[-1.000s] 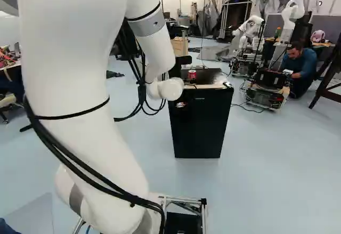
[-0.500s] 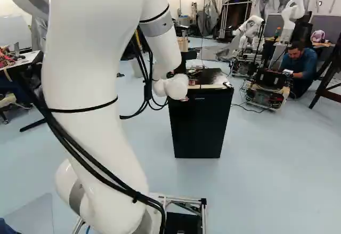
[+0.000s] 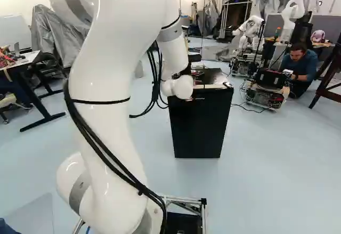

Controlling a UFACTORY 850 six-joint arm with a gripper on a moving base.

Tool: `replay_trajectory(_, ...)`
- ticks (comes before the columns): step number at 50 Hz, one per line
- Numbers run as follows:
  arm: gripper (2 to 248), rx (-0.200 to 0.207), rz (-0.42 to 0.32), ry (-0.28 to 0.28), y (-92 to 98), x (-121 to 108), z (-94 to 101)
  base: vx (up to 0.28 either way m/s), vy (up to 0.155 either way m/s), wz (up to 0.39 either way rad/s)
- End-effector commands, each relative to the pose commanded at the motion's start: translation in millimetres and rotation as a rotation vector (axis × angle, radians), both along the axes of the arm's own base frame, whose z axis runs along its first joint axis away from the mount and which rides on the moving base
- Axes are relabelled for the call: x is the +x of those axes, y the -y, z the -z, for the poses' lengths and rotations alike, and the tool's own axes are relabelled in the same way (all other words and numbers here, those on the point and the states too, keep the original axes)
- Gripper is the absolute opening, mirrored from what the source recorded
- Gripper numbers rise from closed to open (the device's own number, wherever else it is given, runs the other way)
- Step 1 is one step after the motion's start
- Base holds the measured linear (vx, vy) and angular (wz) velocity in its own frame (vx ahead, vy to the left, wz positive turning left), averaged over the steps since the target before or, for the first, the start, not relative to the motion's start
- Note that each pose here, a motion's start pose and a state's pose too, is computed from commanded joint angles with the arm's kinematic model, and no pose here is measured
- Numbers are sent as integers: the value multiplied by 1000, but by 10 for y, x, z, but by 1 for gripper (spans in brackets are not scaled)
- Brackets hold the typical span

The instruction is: Grab a drink from the fridge

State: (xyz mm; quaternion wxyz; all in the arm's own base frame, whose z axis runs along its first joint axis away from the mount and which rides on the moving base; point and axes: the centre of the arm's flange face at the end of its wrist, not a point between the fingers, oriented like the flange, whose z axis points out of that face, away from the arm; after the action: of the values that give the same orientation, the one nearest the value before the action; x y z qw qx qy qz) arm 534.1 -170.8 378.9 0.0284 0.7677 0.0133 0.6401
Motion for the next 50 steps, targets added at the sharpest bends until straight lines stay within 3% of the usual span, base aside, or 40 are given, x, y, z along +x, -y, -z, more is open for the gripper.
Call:
replay_trajectory(13, 247, 5, 21, -2, 161, 214, 146, 0, 0, 0)
replay_trajectory(24, 247, 5, 23, 0, 188, 262, 164, 0, 0, 0)
replay_trajectory(38, 247, 79, 36, 3, 190, 266, 166, 0, 0, 0)
replay_trajectory(39, 235, 81, 37, 3, 190, 266, 166, 0, 0, 0)
replay_trajectory(43, 235, 85, 37, 3, 190, 266, 166, 0, 0, 0)
replay_trajectory(44, 196, 85, 37, 3, 190, 266, 166, 0, 0, 0)
replay_trajectory(49, 196, 87, 38, 3, 190, 266, 166, 0, 0, 0)
replay_trajectory(50, 158, 87, 38, 3, 190, 266, 166, 0, 0, 0)
